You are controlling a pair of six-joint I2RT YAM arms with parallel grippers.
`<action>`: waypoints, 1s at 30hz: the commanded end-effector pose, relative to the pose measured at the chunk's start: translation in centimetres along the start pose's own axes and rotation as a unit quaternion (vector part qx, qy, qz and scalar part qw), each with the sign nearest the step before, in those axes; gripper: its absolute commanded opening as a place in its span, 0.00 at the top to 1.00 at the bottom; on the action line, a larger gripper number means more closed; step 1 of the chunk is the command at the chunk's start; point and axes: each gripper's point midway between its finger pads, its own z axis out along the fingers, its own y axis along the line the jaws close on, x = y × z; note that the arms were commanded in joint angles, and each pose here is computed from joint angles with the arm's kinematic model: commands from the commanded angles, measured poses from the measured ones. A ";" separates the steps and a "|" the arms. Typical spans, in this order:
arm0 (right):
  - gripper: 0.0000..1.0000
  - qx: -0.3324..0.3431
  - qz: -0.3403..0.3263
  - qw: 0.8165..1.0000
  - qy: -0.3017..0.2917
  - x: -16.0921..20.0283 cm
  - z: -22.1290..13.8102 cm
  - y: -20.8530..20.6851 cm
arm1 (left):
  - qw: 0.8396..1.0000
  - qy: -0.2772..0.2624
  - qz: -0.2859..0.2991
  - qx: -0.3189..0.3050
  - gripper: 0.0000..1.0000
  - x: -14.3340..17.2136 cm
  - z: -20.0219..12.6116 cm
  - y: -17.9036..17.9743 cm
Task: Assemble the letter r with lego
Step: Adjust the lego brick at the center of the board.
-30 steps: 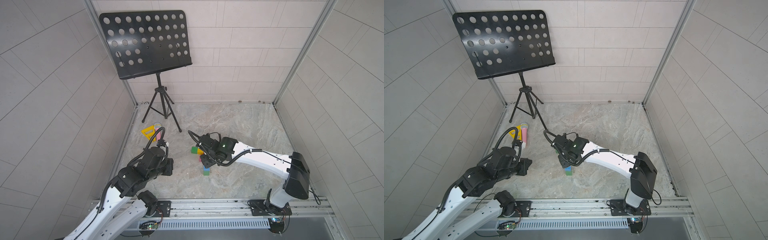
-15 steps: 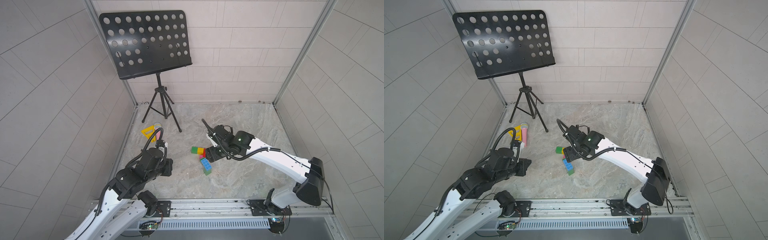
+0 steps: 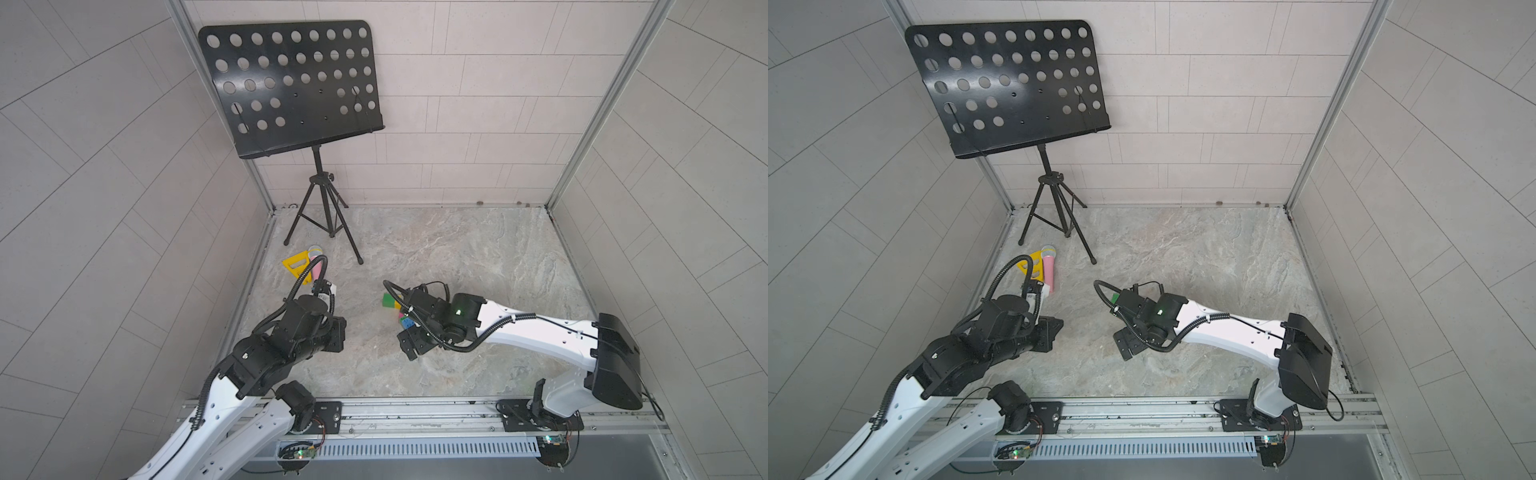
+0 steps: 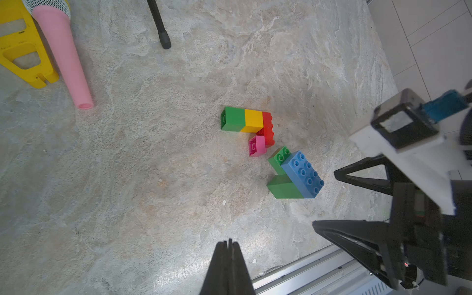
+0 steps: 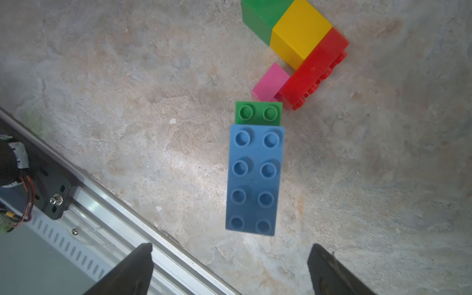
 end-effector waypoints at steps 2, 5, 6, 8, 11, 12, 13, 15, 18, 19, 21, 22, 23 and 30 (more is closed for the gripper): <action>0.07 0.030 0.012 0.999 -0.017 -0.9 1.6 -0.6 | 1.000 -0.001 0.011 -0.002 1.00 0.1 0.4 0.1; 0.08 0.041 0.006 0.999 -0.012 -0.9 2.4 -0.8 | 1.000 0.000 0.011 -0.003 1.00 0.1 0.4 0.2; 0.09 0.043 0.004 0.999 -0.009 -0.9 2.7 -0.8 | 1.000 0.001 0.011 -0.003 1.00 0.1 0.4 0.2; 0.11 0.047 0.003 0.999 -0.003 -0.7 3.2 -0.9 | 1.000 0.003 0.011 -0.003 1.00 0.2 0.5 0.2; 0.17 0.045 0.005 0.999 -0.003 -0.6 3.6 -0.9 | 1.000 0.002 0.011 -0.003 1.00 0.1 0.4 0.2; 0.19 0.044 0.007 0.999 -0.005 -0.5 3.6 -0.9 | 1.000 0.002 0.011 -0.004 1.00 0.1 0.5 0.2; 0.21 0.041 0.011 0.999 -0.008 -0.6 3.6 -1.0 | 1.000 0.002 0.011 -0.003 1.00 0.1 0.5 0.1; 0.30 0.033 0.020 0.999 -0.010 -0.6 3.7 -1.1 | 1.000 0.003 0.010 -0.005 1.00 0.2 0.5 0.2; 0.36 0.018 0.037 0.999 -0.009 -0.4 3.9 -1.5 | 1.000 0.006 0.011 -0.005 1.00 0.2 0.6 0.2; 0.38 0.013 0.042 0.999 -0.008 -0.4 4.0 -1.6 | 1.000 0.006 0.010 -0.005 1.00 0.2 0.6 0.2; 0.42 0.009 0.049 0.999 -0.009 -0.3 4.1 -1.9 | 1.000 0.008 0.010 -0.006 1.00 0.3 0.7 0.2; 0.43 0.008 0.051 0.999 -0.010 -0.3 4.1 -1.9 | 1.000 0.009 0.011 -0.006 1.00 0.3 0.7 0.2; 0.44 0.007 0.051 0.999 -0.011 -0.3 4.0 -2.0 | 1.000 0.008 0.010 -0.006 1.00 0.2 0.7 0.2; 0.52 -0.018 0.060 0.998 -0.031 -1.1 3.6 -2.3 | 1.000 0.008 0.011 -0.007 1.00 0.3 0.7 0.2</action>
